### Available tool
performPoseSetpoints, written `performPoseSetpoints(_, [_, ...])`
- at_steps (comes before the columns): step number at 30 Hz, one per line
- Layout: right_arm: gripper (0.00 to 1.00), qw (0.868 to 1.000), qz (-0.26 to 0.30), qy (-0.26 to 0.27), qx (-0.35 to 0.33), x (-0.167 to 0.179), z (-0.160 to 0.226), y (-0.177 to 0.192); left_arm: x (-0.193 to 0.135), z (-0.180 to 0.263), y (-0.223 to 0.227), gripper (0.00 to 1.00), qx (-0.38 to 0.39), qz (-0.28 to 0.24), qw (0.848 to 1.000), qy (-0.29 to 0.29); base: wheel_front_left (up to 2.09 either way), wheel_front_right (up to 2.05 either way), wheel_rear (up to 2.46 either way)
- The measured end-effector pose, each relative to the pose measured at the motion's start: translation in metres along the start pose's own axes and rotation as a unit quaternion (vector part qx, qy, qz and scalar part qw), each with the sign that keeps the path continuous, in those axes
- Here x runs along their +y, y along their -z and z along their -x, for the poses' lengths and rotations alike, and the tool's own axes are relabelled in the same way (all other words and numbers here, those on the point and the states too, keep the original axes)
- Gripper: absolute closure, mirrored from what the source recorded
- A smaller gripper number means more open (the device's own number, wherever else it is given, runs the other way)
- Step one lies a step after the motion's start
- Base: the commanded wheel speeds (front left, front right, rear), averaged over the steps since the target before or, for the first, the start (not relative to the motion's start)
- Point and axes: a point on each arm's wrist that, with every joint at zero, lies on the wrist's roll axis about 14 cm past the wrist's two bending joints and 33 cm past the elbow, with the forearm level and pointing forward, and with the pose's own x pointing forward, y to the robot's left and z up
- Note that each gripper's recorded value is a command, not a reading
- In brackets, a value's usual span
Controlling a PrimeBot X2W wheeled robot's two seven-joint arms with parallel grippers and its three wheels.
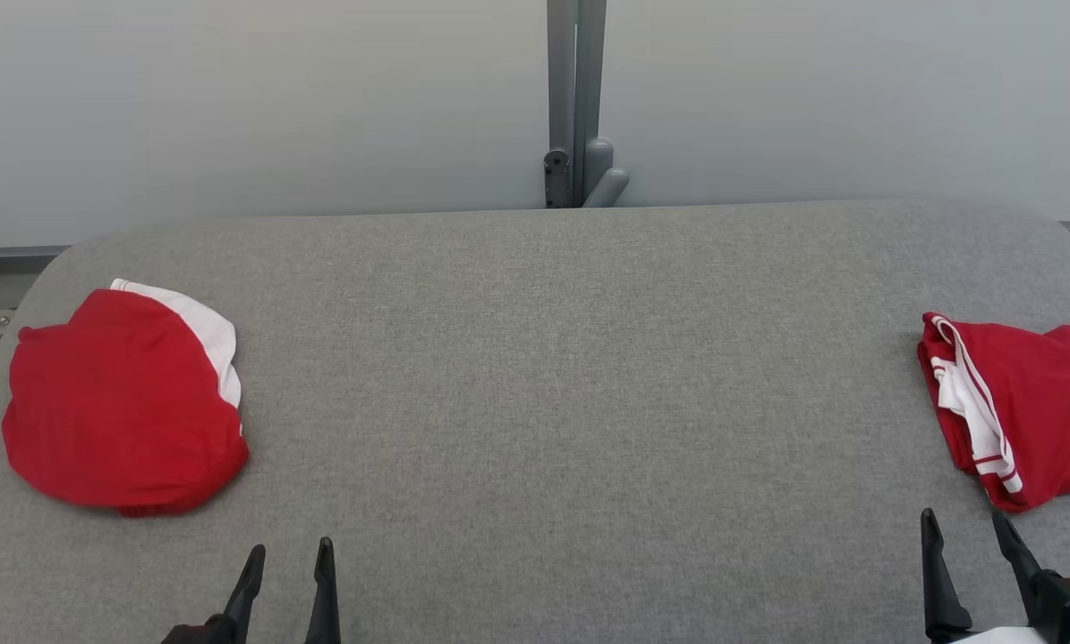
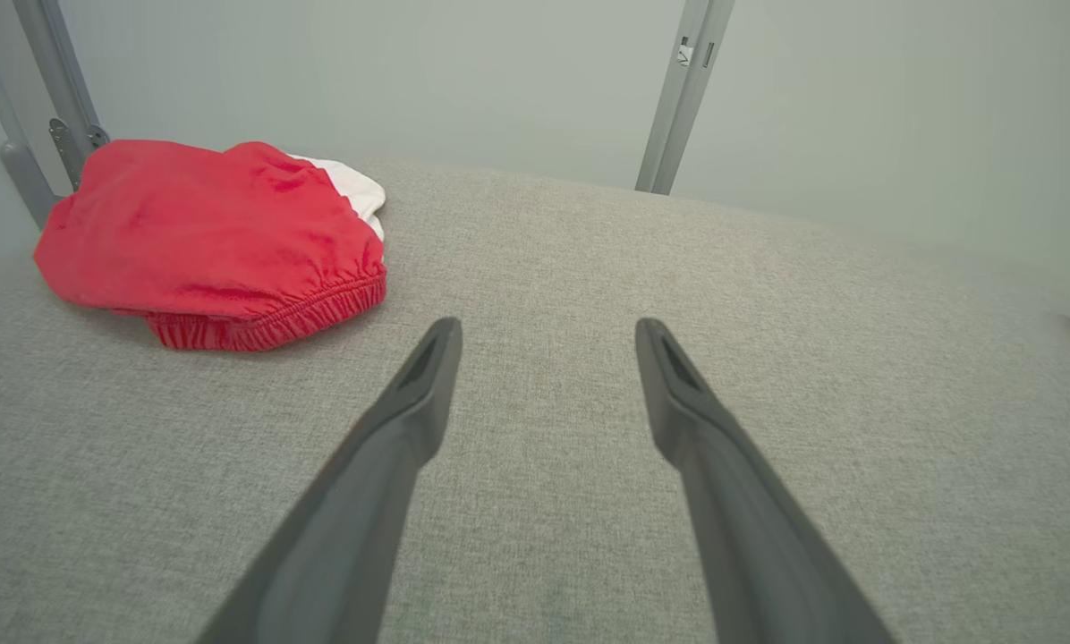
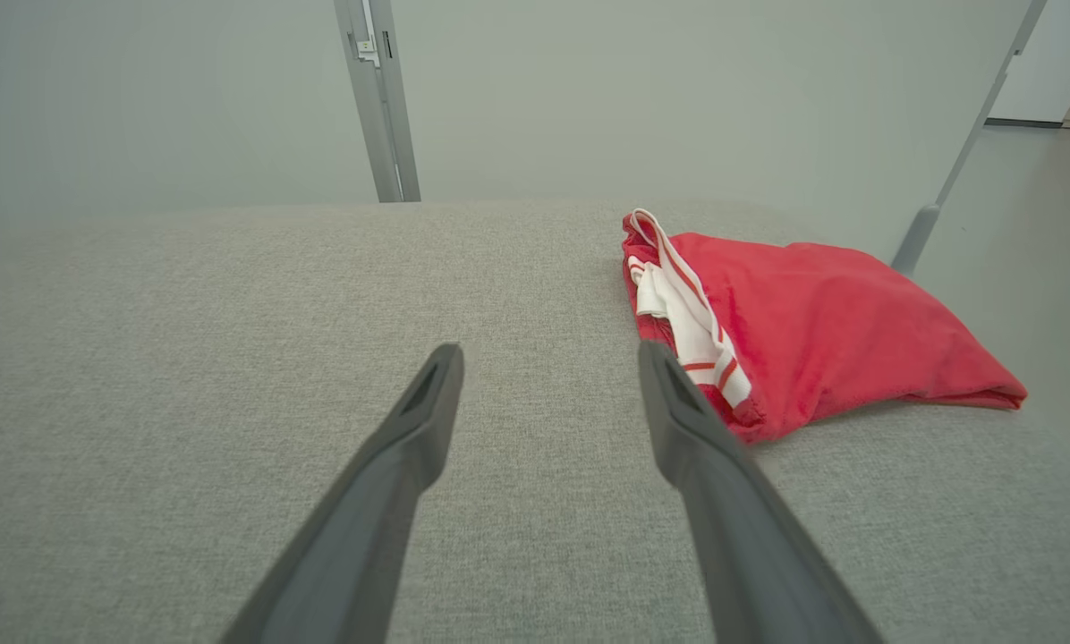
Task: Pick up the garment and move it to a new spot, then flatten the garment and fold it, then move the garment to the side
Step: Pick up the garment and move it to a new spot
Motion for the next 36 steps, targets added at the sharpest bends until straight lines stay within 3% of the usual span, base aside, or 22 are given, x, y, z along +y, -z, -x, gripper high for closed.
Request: performPoseSetpoints(36, [0.00,1.000,-0.015,-0.017,0.008,0.012,-0.004,0.005,0.004,0.004,0.003,0.00,0.005,0.002,1.000,-0.007,0.00,0.00,0.00])
